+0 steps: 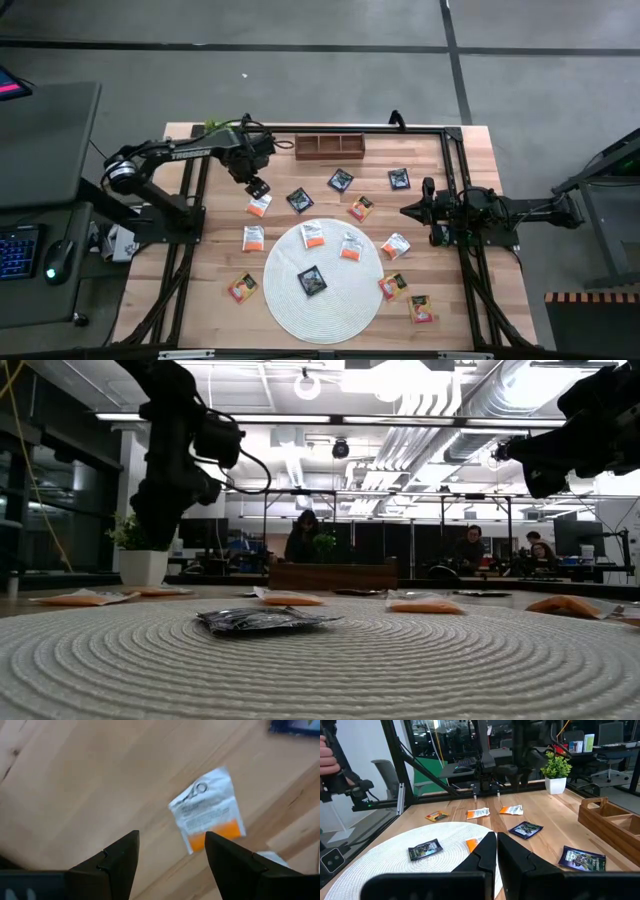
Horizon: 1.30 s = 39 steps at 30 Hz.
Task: Pick & Place Tea
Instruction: Put the white tea bag into the left section of the wooden organizer
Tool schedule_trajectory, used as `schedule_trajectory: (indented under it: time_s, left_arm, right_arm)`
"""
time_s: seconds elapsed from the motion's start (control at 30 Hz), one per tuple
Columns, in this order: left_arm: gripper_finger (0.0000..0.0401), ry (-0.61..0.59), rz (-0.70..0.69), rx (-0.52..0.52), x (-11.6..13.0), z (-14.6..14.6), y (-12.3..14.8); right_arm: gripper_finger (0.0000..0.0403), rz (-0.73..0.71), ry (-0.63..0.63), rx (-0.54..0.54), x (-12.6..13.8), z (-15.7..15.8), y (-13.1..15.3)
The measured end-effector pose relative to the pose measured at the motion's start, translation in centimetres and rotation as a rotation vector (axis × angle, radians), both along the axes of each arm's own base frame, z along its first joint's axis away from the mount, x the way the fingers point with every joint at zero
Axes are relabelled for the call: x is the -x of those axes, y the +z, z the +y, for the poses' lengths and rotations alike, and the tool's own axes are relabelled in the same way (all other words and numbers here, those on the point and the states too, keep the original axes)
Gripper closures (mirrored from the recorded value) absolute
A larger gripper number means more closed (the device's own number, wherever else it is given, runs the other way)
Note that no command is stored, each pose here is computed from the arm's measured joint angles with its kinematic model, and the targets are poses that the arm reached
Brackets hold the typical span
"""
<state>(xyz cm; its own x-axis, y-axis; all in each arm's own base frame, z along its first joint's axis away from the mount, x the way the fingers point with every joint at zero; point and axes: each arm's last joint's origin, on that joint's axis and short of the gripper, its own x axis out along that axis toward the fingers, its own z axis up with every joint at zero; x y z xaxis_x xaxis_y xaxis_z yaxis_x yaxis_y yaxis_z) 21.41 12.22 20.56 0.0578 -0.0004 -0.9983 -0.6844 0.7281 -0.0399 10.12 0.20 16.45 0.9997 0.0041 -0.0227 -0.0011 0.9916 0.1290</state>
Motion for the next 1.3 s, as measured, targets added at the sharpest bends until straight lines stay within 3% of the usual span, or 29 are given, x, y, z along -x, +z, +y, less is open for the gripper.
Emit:
schedule_trajectory:
  time_s: [0.53, 0.7, 0.93, 1.3]
  left_arm:
    - [0.0173, 0.068, -0.006, 0.016, -0.9, -0.2, -1.3]
    - [0.0123, 0.131, -0.006, 0.010, 0.1, -1.0, -3.0]
    - [0.0045, 0.194, -0.058, -0.016, 0.5, -1.5, -3.2]
    - [0.0037, 0.245, -0.108, -0.042, 0.0, -1.3, -3.2]
  right_arm:
    - [0.0391, 0.000, 0.000, 0.000, 0.0, 0.0, 0.0]
    - [0.0391, 0.000, 0.000, 0.000, 0.0, 0.0, 0.0]
    - [0.0391, 0.000, 0.000, 0.000, 0.0, 0.0, 0.0]
    - [0.0391, 0.000, 0.000, 0.000, 0.0, 0.0, 0.0]
